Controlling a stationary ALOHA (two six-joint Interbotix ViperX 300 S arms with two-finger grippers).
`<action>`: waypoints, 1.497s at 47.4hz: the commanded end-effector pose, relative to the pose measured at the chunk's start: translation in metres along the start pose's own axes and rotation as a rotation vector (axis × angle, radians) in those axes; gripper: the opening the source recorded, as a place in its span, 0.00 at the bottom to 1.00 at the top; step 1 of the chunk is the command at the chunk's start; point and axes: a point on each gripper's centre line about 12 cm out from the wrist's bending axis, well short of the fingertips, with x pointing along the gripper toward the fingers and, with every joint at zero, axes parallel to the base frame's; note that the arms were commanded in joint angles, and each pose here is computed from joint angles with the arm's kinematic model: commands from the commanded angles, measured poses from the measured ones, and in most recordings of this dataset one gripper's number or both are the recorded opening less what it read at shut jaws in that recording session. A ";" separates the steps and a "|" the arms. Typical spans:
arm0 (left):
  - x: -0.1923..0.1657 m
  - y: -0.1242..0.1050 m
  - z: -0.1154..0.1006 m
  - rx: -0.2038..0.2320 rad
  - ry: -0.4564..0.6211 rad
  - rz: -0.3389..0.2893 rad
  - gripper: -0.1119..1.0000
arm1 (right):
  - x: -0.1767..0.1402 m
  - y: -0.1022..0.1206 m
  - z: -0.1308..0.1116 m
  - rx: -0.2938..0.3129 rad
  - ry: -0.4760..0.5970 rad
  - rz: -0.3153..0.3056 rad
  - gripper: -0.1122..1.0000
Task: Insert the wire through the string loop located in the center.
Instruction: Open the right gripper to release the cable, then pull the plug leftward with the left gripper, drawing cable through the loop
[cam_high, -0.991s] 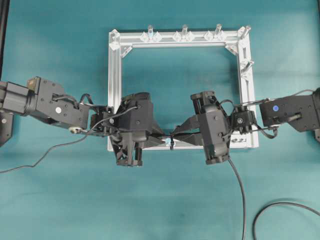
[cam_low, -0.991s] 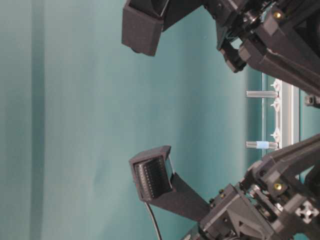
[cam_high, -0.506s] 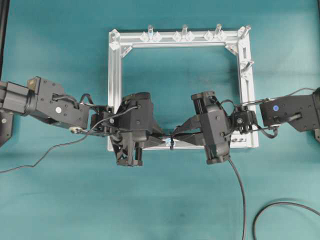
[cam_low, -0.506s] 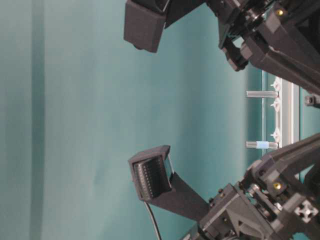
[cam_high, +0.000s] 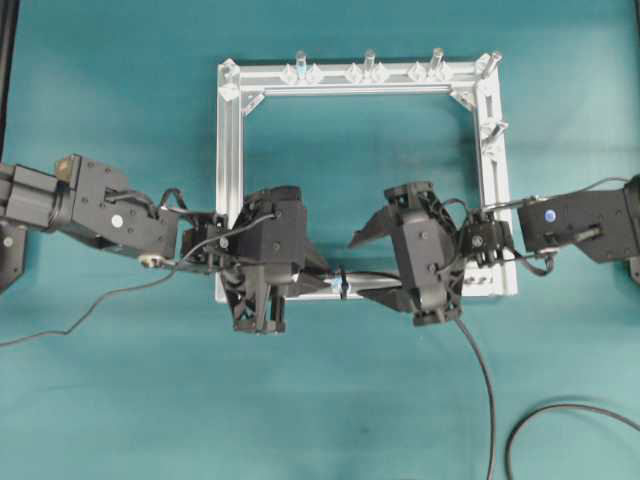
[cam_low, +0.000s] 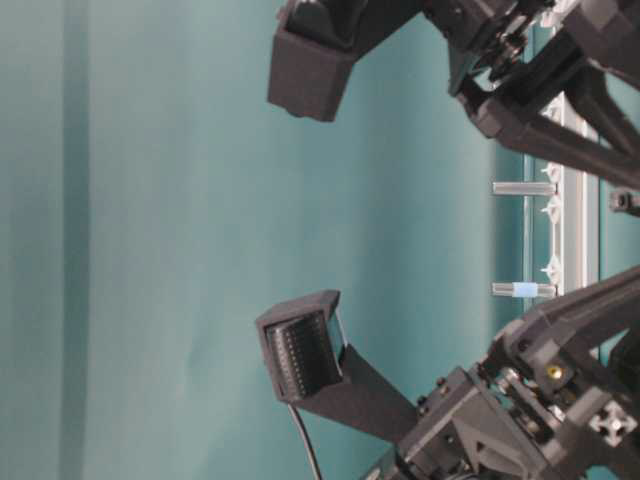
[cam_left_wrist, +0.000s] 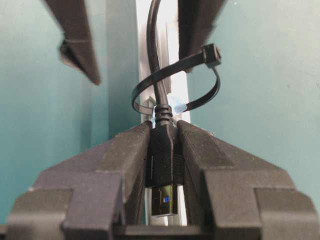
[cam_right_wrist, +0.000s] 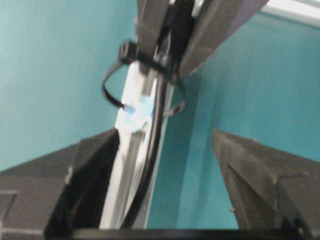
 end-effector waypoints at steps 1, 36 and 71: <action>-0.007 -0.002 0.017 0.001 -0.050 -0.006 0.26 | -0.005 0.002 0.015 -0.001 -0.044 0.003 0.79; -0.046 -0.001 0.006 -0.001 -0.060 -0.006 0.26 | -0.017 0.002 0.011 -0.001 -0.038 0.002 0.79; -0.092 0.001 -0.023 -0.006 0.007 -0.008 0.26 | -0.017 0.002 0.010 0.000 -0.031 0.002 0.79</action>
